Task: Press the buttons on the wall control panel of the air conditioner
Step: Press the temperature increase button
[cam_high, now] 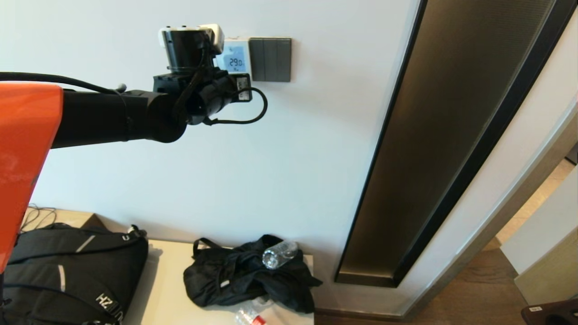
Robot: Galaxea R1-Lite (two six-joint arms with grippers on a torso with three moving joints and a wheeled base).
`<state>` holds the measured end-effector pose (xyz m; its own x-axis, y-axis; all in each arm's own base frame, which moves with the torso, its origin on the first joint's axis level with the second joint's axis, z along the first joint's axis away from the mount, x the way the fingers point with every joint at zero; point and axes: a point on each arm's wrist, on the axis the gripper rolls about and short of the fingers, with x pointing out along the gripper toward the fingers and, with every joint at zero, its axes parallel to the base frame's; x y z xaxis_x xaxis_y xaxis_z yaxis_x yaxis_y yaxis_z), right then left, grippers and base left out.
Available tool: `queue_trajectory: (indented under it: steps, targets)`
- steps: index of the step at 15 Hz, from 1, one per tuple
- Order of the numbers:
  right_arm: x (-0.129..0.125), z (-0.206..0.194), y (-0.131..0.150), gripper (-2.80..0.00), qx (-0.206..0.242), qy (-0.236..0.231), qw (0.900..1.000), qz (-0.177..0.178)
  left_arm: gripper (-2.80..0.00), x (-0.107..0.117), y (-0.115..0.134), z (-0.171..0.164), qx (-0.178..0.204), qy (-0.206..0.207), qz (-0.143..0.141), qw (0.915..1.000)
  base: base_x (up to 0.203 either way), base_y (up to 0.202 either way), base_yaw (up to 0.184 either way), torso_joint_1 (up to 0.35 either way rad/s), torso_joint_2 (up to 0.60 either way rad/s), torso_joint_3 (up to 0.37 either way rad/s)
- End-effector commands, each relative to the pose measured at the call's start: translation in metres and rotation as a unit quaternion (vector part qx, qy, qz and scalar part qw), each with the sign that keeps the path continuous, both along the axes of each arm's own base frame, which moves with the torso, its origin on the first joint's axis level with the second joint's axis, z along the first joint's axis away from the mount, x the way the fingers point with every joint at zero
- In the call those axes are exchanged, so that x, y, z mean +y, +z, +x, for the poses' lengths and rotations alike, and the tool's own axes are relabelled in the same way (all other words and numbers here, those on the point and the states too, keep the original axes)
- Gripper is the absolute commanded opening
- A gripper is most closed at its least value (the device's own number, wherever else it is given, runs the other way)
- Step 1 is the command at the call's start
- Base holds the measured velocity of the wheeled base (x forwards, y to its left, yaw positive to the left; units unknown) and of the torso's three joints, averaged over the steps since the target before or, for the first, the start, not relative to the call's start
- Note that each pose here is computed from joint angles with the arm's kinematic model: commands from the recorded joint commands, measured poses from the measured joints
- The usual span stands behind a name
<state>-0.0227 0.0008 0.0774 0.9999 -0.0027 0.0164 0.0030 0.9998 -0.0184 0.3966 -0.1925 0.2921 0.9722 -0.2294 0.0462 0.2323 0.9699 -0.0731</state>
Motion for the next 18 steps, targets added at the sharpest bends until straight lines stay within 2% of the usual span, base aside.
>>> queue_trajectory:
  steps: [1,9,15,18]
  targets:
    - [0.0,0.0,0.0,-2.8,0.0,0.0,1.0,0.0,-2.8,-0.001,-0.003,0.003,0.002,0.001,0.001,1.0,0.0,0.0,0.0,0.0,0.0,0.0]
    - [0.0,0.0,0.0,-2.8,0.0,0.0,1.0,0.0,-2.8,0.008,0.009,-0.016,-0.002,0.001,-0.004,1.0,0.0,0.0,0.0,0.0,0.0,0.0]
    - [0.0,0.0,0.0,-2.8,0.0,0.0,1.0,0.0,-2.8,0.032,0.029,-0.064,-0.018,0.001,-0.01,0.9998,0.0,0.0,0.0,0.0,0.0,0.0]
    - [0.0,0.0,0.0,-2.8,0.0,0.001,1.0,0.0,-2.8,0.052,0.036,-0.102,-0.024,0.003,-0.012,0.9996,0.0,0.0,0.0,0.0,0.0,0.0]
